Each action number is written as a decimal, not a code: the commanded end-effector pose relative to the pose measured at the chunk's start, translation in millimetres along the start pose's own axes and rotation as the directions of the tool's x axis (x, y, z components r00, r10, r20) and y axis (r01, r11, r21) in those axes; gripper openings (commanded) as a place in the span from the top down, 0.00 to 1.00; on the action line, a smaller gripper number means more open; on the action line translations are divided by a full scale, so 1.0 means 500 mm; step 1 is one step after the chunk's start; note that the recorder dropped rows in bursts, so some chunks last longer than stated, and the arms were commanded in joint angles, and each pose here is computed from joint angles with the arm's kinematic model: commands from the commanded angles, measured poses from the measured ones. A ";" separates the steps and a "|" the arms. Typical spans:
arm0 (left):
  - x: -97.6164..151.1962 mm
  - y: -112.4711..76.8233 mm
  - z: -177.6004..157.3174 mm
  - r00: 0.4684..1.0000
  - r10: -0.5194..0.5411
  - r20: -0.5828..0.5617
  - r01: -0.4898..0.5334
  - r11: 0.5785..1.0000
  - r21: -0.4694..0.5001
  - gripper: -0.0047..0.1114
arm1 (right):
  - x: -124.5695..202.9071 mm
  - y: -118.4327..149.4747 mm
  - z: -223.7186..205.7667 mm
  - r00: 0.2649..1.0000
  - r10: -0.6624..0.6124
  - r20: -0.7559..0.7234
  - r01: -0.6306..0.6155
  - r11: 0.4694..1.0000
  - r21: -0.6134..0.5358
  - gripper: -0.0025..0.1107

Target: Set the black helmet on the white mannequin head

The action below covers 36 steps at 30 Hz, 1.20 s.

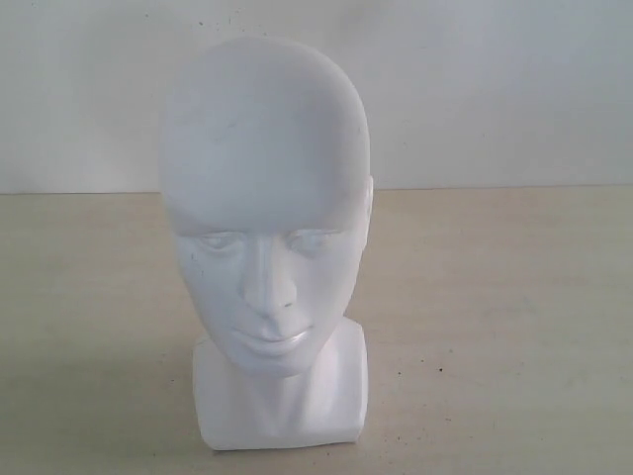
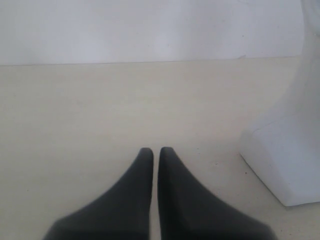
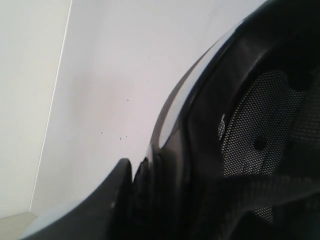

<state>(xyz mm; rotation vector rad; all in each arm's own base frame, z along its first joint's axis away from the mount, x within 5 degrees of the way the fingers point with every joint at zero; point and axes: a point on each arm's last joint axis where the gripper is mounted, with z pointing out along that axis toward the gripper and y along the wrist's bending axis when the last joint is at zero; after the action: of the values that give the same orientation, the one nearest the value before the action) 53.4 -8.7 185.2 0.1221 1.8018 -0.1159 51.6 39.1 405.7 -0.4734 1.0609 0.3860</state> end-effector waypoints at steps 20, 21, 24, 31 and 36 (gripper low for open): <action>0.001 0.000 0.000 1.000 -0.003 0.003 0.003 1.000 0.002 0.92 | -0.030 0.003 -0.007 0.993 -0.026 0.118 0.029 0.999 -0.023 0.98; 0.001 0.000 0.000 1.000 -0.003 0.003 0.003 1.000 0.002 0.92 | -0.030 0.003 -0.007 0.993 -0.026 0.118 0.029 0.999 -0.023 0.98; 0.001 0.000 0.000 1.000 -0.003 0.003 0.003 1.000 0.002 0.92 | -0.030 0.003 -0.007 0.993 -0.026 0.118 0.029 0.999 -0.023 0.98; 0.001 0.000 0.000 1.000 -0.003 0.003 0.003 1.000 0.002 0.92 | -0.033 0.004 -0.008 0.991 -0.002 0.133 0.006 1.000 -0.030 0.98; 0.001 0.000 0.000 1.000 -0.003 0.003 0.003 1.000 0.002 0.92 | -0.045 0.028 -0.020 0.929 0.023 0.370 0.027 0.991 -0.131 0.98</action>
<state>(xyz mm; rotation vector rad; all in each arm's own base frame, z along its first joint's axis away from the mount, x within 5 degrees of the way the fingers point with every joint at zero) 53.4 -8.7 185.2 0.1221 1.8018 -0.1159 48.6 42.9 404.8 -0.4523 0.9856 0.4863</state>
